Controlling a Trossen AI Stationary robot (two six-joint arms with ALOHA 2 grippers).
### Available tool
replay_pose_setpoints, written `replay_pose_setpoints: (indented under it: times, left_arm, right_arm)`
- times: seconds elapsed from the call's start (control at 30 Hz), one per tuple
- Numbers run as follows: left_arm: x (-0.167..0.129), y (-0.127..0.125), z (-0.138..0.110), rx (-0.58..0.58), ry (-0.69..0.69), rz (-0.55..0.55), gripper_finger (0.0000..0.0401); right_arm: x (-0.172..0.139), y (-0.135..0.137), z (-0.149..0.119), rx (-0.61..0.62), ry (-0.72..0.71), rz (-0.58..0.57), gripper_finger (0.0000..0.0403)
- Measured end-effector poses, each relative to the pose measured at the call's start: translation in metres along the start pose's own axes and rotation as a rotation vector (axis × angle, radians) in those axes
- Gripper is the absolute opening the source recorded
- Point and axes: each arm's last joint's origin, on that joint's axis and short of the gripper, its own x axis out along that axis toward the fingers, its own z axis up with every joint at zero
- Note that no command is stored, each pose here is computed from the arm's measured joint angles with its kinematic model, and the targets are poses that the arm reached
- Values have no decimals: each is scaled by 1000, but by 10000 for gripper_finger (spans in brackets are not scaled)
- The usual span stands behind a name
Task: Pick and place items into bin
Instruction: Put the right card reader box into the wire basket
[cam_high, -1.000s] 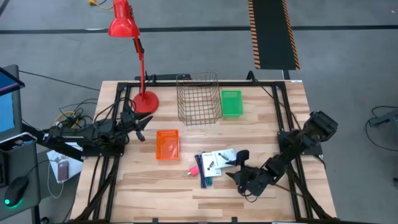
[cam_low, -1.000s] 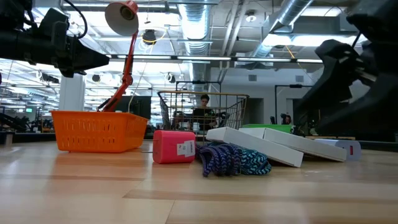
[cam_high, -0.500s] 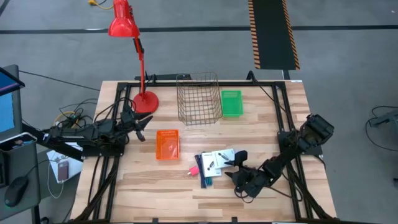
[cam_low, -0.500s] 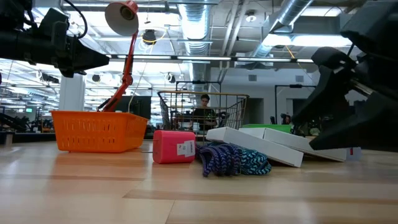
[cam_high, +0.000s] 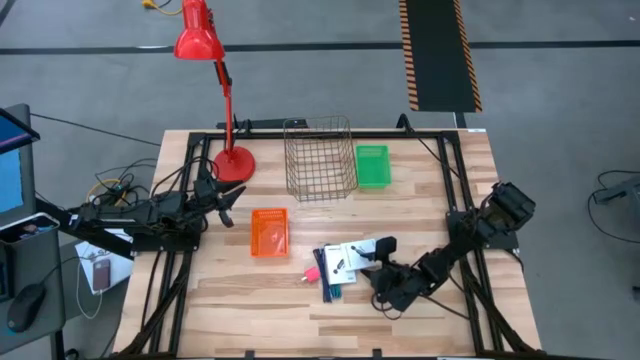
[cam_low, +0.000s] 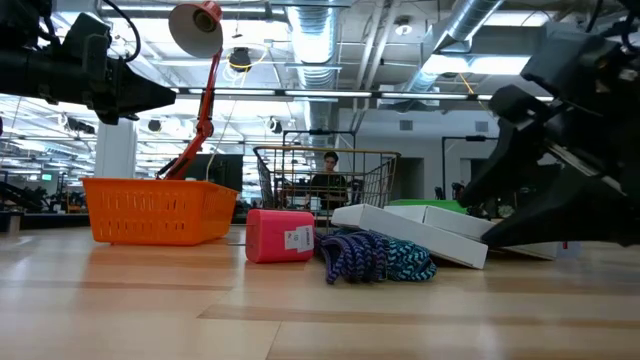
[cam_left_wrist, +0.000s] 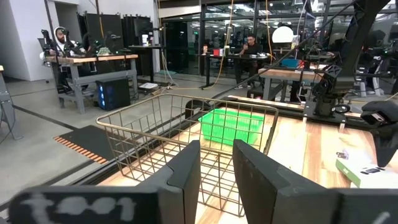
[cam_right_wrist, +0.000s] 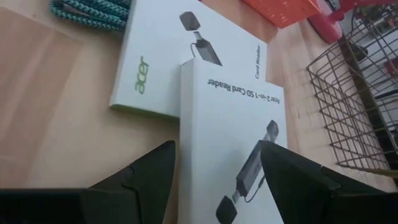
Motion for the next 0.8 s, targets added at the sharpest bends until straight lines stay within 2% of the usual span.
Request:
replay_pose_setpoints:
  times: [0.8]
  left_arm:
    - [0,0,0,0,0,0,82]
  right_arm:
    - [10,-9,-1,57,37,62,232]
